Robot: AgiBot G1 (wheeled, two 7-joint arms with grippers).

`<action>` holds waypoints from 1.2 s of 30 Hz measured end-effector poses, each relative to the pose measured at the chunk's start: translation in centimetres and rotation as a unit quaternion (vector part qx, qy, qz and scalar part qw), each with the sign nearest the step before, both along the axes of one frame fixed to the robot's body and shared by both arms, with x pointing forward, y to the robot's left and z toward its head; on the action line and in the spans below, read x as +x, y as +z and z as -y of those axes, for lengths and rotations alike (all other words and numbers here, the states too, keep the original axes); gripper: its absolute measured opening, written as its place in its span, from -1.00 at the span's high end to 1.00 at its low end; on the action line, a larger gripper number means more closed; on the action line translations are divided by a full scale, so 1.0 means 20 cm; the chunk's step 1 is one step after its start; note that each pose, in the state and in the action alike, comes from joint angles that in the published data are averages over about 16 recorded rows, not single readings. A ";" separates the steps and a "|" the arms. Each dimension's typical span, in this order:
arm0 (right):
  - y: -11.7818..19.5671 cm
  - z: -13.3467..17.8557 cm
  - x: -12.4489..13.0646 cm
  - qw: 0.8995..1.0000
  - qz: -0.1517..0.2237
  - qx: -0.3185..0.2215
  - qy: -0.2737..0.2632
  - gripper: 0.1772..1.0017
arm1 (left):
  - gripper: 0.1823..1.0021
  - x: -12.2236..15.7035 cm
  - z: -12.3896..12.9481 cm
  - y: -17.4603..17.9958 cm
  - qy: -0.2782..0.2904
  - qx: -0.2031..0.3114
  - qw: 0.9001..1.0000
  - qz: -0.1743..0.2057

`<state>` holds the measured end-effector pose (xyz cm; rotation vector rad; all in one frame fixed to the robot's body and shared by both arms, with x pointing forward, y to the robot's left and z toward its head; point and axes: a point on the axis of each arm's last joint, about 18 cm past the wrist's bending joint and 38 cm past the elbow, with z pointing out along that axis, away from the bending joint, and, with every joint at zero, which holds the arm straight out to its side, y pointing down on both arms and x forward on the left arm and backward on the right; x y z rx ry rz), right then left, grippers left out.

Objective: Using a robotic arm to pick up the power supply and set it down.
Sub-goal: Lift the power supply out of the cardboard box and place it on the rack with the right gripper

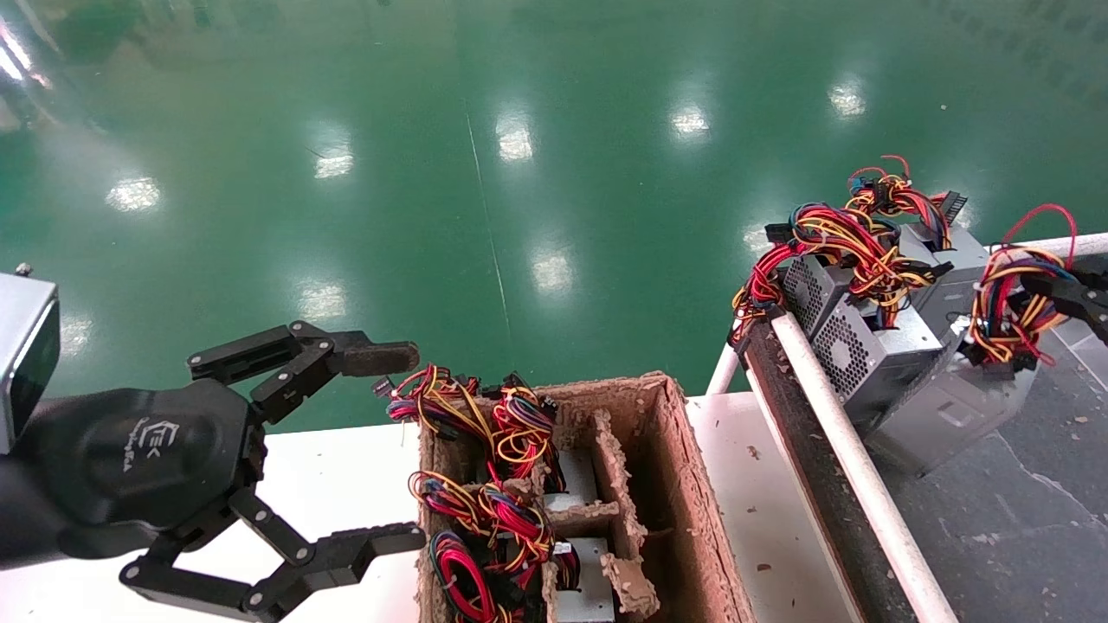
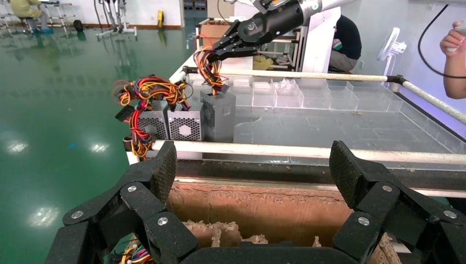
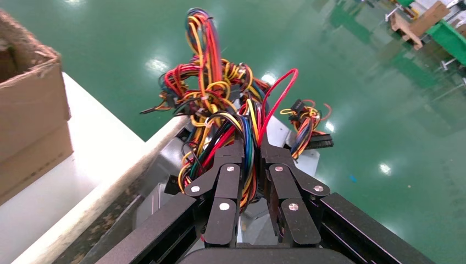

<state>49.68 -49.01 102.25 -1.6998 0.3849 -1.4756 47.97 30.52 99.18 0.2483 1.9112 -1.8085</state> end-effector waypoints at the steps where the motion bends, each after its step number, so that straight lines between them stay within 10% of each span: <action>1: 0.00 0.00 0.01 1.000 0.001 0.000 -0.001 0.86 | -1.00 0.00 0.00 0.00 0.000 0.000 1.000 0.000; 36: 0.19 -0.08 0.40 0.999 -0.029 -0.021 0.003 0.79 | -1.00 0.00 0.00 0.00 0.000 0.000 1.000 0.000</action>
